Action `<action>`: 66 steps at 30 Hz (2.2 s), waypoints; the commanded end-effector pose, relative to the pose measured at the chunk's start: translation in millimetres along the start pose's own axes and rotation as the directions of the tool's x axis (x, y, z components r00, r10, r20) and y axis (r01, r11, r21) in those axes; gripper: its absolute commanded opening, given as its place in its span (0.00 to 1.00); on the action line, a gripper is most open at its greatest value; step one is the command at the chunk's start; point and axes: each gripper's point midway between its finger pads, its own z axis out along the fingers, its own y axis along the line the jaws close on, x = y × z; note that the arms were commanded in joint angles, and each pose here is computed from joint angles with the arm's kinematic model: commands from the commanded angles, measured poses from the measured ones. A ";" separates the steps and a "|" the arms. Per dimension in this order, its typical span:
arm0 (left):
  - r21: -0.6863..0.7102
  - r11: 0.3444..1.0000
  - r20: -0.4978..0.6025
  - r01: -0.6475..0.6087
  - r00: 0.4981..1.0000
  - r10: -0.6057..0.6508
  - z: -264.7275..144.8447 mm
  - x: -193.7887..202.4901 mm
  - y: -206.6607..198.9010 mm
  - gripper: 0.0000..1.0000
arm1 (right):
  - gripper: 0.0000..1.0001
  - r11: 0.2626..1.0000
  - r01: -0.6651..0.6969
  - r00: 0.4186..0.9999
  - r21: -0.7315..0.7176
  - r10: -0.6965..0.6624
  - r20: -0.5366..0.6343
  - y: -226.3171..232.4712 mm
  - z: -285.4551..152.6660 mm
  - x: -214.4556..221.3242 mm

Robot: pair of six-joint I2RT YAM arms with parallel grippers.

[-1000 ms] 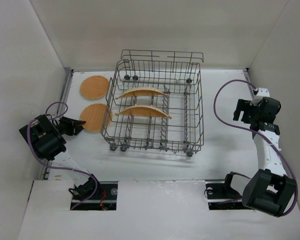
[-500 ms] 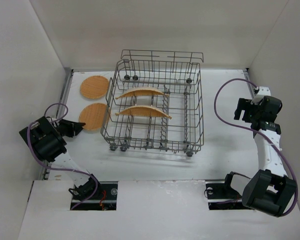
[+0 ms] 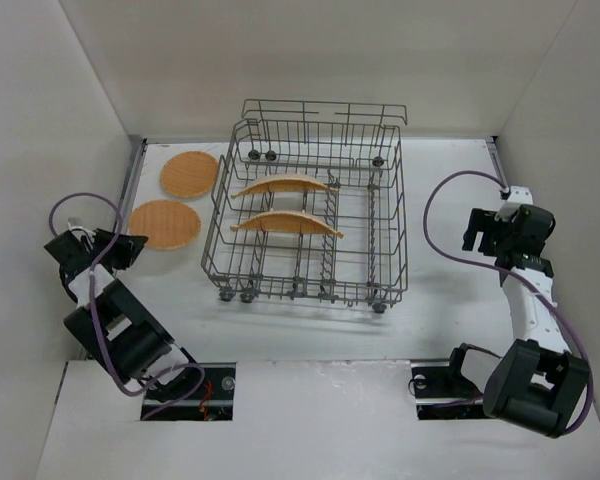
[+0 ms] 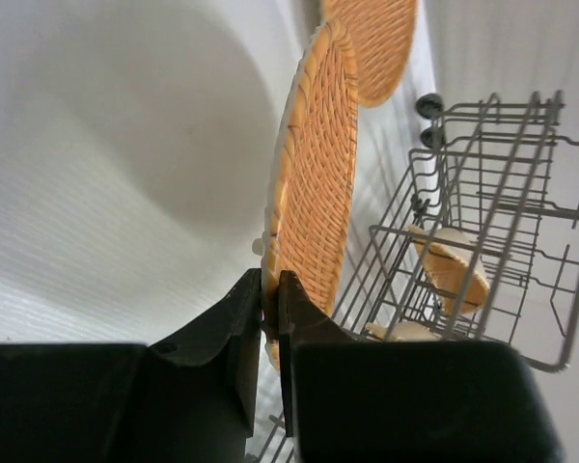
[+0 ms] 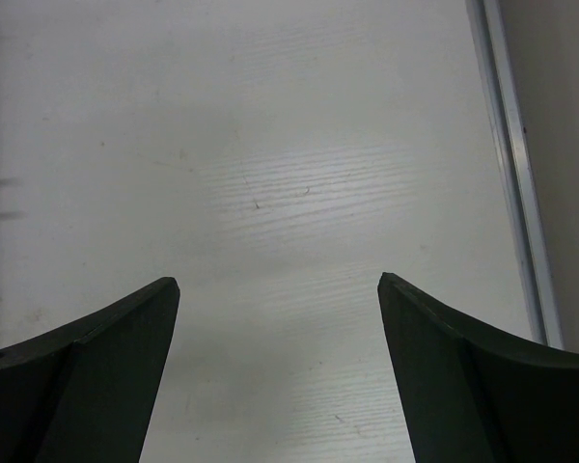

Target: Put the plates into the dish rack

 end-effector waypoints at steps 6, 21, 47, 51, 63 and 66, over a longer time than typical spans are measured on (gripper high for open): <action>0.028 0.982 0.181 -0.188 0.967 0.180 -42.2 -22.7 -52.9 0.00 | 0.90 1.000 0.004 0.992 -0.006 -0.003 0.127 -3.5 -1.6 -23.6; -0.073 0.857 0.487 -0.510 0.732 0.477 -125.6 -86.0 -188.0 0.00 | 0.91 0.999 -0.038 0.987 -0.037 0.043 0.157 -9.9 -9.1 -27.0; -0.063 -0.459 0.439 -0.886 -0.438 0.784 -73.8 117.8 -377.2 0.03 | 0.91 0.999 -0.037 0.982 -0.028 0.042 0.182 -10.3 -12.5 -28.7; -0.109 -0.613 0.497 -0.783 -0.577 0.648 -60.9 141.4 -395.4 0.03 | 0.91 0.999 -0.035 0.981 -0.026 0.040 0.188 -10.1 -13.3 -28.7; -0.150 -0.789 0.694 -0.595 -0.632 0.344 -34.3 215.4 -449.9 0.05 | 0.91 0.999 -0.045 0.977 -0.002 0.045 0.208 -14.3 -15.1 -30.9; -0.118 -0.820 0.752 -0.560 -0.590 0.295 -36.2 254.3 -458.0 0.06 | 0.91 0.999 -0.047 0.976 0.007 0.044 0.212 -16.4 -15.6 -31.0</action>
